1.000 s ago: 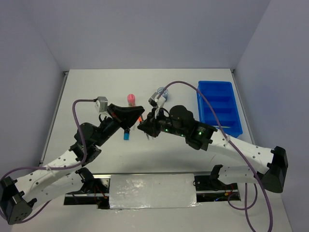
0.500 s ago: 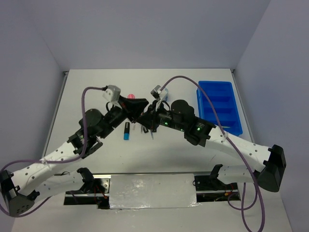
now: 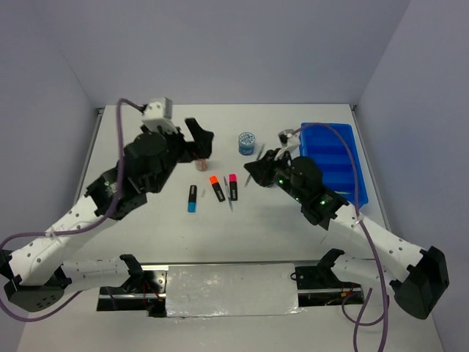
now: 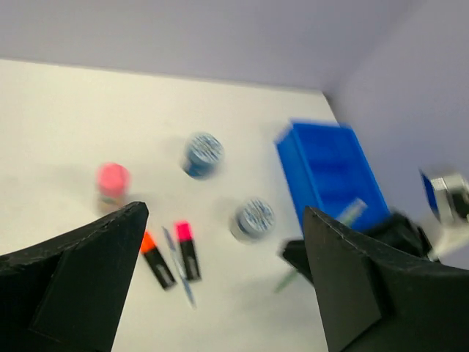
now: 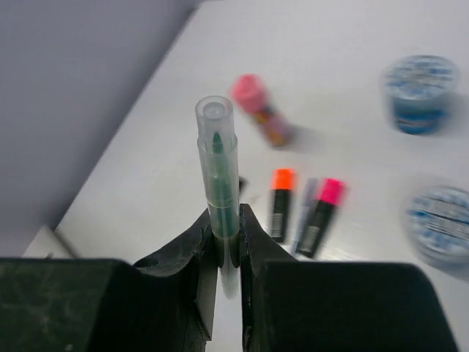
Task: Sort the stationery into containers
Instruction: Close the pen cap on the pen, then place the pen in the storage box.
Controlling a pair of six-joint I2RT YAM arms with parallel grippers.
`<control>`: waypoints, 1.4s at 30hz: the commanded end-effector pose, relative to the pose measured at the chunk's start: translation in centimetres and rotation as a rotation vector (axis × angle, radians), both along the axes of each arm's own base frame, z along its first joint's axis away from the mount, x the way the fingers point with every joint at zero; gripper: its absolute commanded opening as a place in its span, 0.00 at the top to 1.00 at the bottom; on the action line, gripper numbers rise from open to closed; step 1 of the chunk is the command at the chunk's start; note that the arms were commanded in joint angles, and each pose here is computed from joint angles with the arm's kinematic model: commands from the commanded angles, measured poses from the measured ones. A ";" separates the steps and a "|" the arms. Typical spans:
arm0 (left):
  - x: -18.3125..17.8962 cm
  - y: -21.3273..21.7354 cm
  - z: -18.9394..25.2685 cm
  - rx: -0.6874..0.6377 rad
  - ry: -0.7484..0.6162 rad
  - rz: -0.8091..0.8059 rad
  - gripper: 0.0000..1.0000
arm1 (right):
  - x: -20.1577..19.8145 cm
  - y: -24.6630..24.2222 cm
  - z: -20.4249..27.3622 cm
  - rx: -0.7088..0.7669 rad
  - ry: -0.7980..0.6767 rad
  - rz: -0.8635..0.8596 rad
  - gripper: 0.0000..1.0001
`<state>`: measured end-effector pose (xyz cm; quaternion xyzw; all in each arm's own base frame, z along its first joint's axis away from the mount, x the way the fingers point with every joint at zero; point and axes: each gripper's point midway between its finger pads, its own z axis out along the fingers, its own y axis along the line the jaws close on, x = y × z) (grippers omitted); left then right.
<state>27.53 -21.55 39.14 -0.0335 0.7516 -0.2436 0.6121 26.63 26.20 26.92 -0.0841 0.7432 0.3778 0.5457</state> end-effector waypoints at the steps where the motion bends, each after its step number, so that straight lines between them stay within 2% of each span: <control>1: 0.7 7.8 3.1 0.025 0.030 0.350 0.01 | 3.5 -8.8 -0.7 0.038 0.084 -0.346 1.00; 2: 0.5 8.5 2.5 0.078 0.054 0.357 0.01 | 4.2 -11.3 -1.4 0.052 0.136 -0.444 1.00; 3: 0.3 8.6 2.1 0.106 0.067 0.351 0.01 | 4.4 -14.5 -3.7 0.004 0.218 -0.568 1.00; 6: -0.6 8.2 -2.0 0.215 0.133 0.267 0.01 | 4.7 -23.7 -7.0 0.005 0.313 -0.922 1.00; 8: -1.2 7.6 -4.6 0.241 0.170 0.203 0.01 | 4.5 -27.5 -8.5 0.044 0.345 -1.060 1.00; 10: -2.0 7.5 -7.8 0.279 0.201 0.160 0.01 | 3.8 -29.4 -10.4 0.061 0.383 -1.142 1.00; 14: -3.0 7.8 -11.4 0.314 0.256 0.130 0.01 | 2.9 -32.2 -12.1 0.116 0.398 -1.295 1.00; 23: -3.9 7.6 -14.2 0.312 0.316 0.104 0.01 | 2.7 -32.9 -14.2 0.150 0.436 -1.353 0.92; 28: -3.9 7.6 -15.7 0.321 0.344 0.115 0.01 | 2.5 -33.2 -14.6 0.156 0.407 -1.361 0.81; 32: -3.7 7.4 -16.2 0.331 0.356 0.113 0.01 | 2.3 -33.1 -14.2 0.166 0.391 -1.354 0.55; 34: -3.7 7.3 -16.3 0.334 0.358 0.111 0.01 | 2.2 -32.9 -14.1 0.166 0.393 -1.346 0.51; 37: -3.7 7.1 -16.4 0.333 0.360 0.107 0.01 | 2.1 -33.0 -13.8 0.163 0.385 -1.345 0.37; 38: -3.7 7.1 -16.6 0.337 0.364 0.104 0.01 | 2.1 -32.9 -13.4 0.163 0.376 -1.341 0.29; 40: -3.6 7.0 -16.7 0.335 0.365 0.104 0.01 | 2.3 -32.8 -12.3 0.152 0.348 -1.316 0.24; 41: -3.6 7.0 -16.9 0.337 0.368 0.103 0.01 | 2.6 -32.7 -11.2 0.151 0.315 -1.296 0.18; 42: -3.5 6.9 -17.0 0.338 0.370 0.102 0.01 | 2.7 -32.7 -10.7 0.132 0.306 -1.285 0.17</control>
